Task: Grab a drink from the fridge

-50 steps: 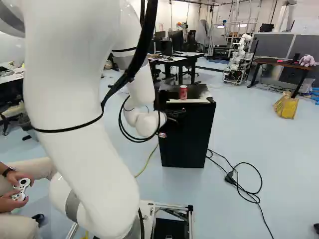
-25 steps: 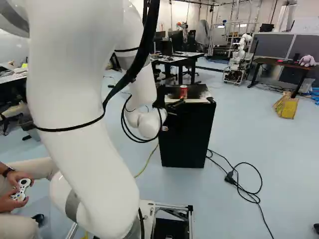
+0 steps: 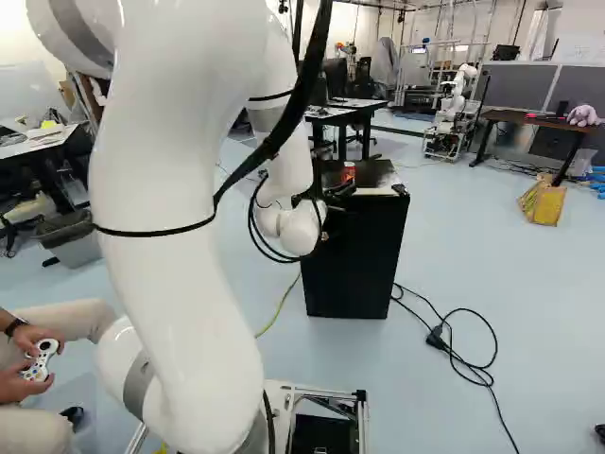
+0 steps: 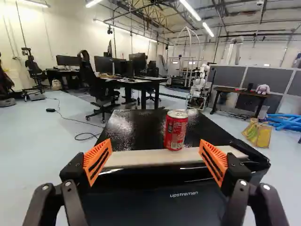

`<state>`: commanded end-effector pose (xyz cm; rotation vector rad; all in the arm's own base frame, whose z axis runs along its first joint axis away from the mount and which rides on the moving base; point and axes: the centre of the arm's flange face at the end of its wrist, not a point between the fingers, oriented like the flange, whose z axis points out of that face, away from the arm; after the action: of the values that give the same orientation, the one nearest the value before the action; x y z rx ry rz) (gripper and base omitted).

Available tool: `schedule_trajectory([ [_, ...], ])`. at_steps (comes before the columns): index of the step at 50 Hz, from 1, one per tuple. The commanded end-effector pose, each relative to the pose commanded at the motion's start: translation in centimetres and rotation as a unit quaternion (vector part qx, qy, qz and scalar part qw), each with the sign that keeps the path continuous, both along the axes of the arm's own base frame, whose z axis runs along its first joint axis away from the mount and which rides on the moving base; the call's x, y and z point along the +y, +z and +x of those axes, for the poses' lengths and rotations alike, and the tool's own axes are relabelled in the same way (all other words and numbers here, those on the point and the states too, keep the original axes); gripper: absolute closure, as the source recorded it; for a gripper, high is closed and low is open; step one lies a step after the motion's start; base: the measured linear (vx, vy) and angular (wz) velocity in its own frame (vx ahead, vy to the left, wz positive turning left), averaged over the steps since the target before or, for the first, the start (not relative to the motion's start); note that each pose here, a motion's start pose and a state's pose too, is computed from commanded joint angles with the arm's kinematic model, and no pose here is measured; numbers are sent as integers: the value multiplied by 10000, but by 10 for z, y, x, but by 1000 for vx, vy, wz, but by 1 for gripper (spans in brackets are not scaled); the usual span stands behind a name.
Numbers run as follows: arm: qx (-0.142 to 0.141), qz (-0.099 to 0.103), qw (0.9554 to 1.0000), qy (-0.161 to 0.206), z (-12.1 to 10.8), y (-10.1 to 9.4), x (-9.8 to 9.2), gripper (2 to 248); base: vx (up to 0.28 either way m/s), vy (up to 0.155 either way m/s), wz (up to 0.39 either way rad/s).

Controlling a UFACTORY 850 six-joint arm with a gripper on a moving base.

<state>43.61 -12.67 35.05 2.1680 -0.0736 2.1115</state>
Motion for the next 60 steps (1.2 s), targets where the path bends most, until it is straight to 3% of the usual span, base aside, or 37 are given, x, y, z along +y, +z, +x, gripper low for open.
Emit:
schedule_trajectory([
  [60,223,-97,9995,-196,106,-28,-70,3,0,0,0],
])
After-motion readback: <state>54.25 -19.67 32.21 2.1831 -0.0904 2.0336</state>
